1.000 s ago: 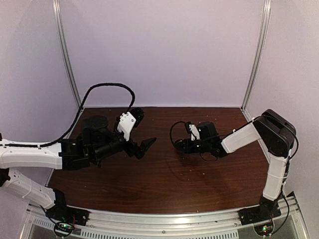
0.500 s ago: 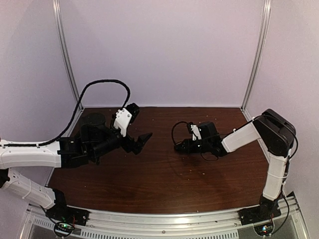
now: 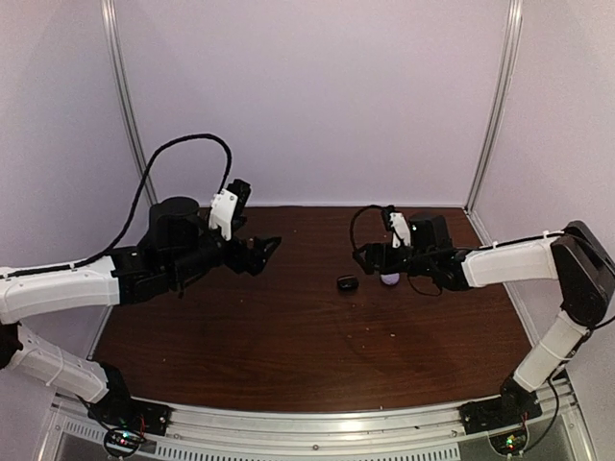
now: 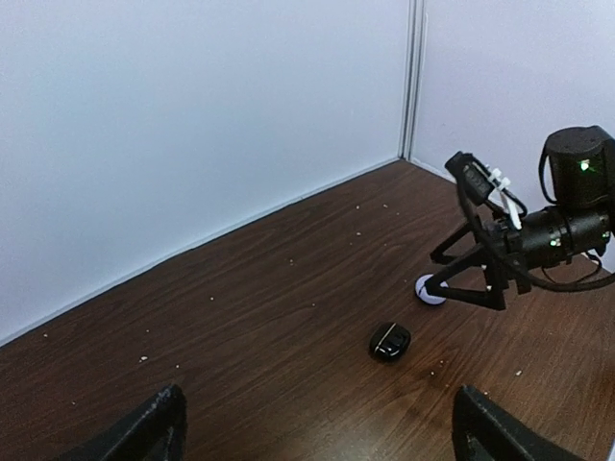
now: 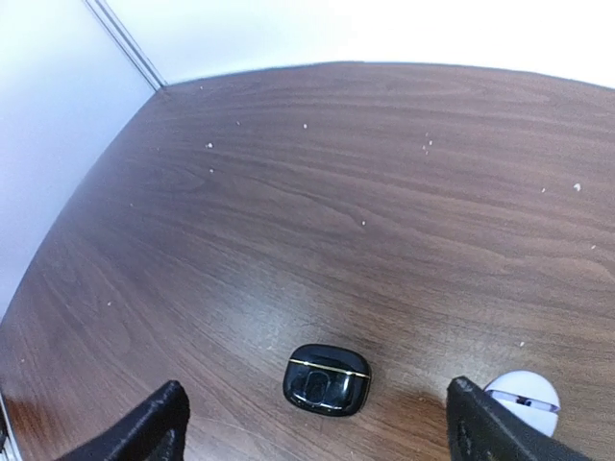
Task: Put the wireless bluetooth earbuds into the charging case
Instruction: Reset both arms
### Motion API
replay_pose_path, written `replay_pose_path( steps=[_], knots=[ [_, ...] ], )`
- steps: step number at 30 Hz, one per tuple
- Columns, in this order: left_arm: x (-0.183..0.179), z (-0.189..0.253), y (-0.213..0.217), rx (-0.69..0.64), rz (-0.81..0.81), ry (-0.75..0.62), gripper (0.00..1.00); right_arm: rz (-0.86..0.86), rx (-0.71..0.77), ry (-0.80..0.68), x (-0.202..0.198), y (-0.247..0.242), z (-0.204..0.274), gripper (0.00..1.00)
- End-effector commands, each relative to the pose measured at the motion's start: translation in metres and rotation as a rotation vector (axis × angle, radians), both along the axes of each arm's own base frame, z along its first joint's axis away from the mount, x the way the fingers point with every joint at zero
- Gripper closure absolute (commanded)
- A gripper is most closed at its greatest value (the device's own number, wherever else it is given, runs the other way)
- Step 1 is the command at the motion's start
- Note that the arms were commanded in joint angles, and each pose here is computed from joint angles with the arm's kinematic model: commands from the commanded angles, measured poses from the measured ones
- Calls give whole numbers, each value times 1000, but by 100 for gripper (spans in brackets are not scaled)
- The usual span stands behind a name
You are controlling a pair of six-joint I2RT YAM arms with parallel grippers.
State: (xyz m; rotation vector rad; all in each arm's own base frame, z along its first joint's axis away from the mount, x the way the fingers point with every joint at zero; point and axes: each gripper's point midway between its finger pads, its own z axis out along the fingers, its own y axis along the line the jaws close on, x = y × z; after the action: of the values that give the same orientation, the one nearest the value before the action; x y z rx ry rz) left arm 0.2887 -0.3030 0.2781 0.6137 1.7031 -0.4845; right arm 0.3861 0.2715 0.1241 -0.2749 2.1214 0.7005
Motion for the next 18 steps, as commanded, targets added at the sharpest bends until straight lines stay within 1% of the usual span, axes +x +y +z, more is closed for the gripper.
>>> replay_pose_path(
  steps=[1, 5, 10, 13, 18],
  knots=[
    [13, 3, 3, -93, -25, 94, 2, -47, -23, -109, -5, -24, 42, 0],
    [31, -7, 20, -151, -9, 170, 2, -95, -19, -184, -16, -44, 78, 0],
    [52, -35, 44, -165, 42, 275, 3, -211, -23, -235, -30, -76, 106, 0],
    [59, -56, 63, -205, 78, 346, 2, -272, -16, -256, -41, -94, 110, 0],
    [55, -81, 79, -232, 128, 382, 2, -321, 28, -265, -59, -112, 97, 0]
  ],
)
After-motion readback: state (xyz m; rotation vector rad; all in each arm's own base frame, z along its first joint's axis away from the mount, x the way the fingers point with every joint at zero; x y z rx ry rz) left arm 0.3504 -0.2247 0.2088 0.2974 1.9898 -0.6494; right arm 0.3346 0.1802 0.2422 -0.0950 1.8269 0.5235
